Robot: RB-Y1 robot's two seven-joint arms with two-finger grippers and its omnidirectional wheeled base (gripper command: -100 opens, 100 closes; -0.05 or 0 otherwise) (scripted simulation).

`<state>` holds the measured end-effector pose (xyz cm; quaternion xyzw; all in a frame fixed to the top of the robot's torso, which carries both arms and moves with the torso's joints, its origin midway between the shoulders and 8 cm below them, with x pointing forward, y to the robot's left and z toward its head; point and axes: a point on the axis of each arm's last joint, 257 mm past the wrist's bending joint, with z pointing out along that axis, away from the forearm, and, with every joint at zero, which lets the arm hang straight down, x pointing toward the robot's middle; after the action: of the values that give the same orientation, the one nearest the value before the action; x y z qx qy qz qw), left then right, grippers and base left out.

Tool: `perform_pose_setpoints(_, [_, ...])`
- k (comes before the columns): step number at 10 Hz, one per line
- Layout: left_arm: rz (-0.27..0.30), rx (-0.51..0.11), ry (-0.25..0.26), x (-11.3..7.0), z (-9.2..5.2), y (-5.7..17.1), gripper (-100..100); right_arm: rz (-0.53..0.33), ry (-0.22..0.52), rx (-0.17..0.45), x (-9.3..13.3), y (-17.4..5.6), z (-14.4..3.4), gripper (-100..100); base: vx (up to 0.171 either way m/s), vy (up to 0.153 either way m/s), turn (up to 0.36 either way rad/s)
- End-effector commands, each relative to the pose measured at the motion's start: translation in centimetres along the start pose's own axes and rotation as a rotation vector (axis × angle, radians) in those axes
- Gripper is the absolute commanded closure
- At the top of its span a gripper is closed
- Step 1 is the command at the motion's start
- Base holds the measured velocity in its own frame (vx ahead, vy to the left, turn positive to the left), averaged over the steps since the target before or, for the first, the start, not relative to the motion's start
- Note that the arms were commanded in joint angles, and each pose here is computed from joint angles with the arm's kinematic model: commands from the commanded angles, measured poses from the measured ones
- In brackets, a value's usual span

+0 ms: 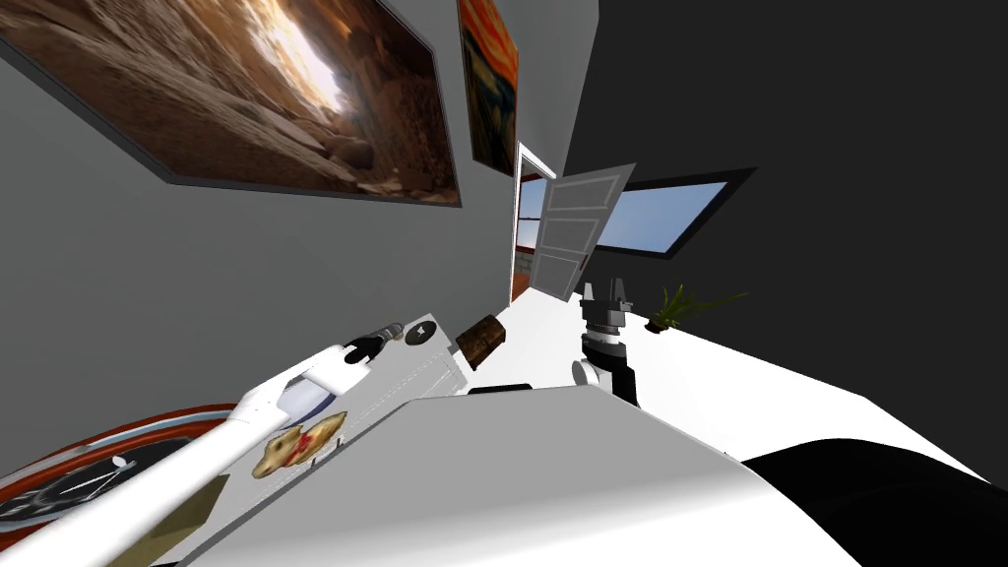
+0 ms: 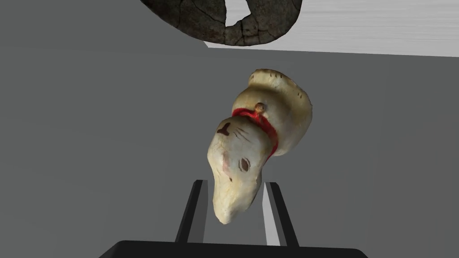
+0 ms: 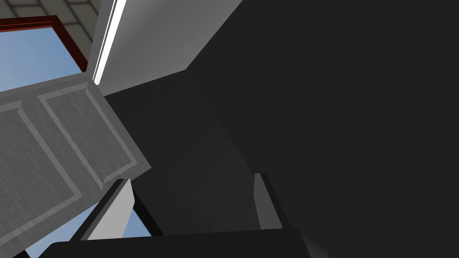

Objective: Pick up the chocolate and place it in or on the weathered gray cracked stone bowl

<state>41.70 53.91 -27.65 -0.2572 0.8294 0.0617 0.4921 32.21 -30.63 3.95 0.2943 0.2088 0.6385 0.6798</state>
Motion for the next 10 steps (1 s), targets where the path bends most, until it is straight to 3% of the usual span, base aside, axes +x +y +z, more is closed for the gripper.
perform_pose_setpoints(1, [-0.035,0.033,0.019,0.7,-0.3,-1.4,100,0.0,0.0,0.0,0.0,0.0,0.0,0,0.064,0.074,-0.049])
perform_pose_setpoints(8, [-0.174,0.15,0.11,3.6,-2.2,-5.8,100,0.0,0.0,0.0,0.0,0.0,0.0,0,0.062,0.085,-0.049])
perform_pose_setpoints(9, [-0.158,0.139,0.101,3.3,-1.9,-5.5,100,0.0,0.0,0.0,0.0,0.0,0.0,0,0.027,0.03,-0.02])
perform_pose_setpoints(10, [-0.16,0.143,0.102,3.3,-2.0,-5.6,-100,0.0,0.0,0.0,0.0,0.0,0.0,0,0.005,0.006,0.0])
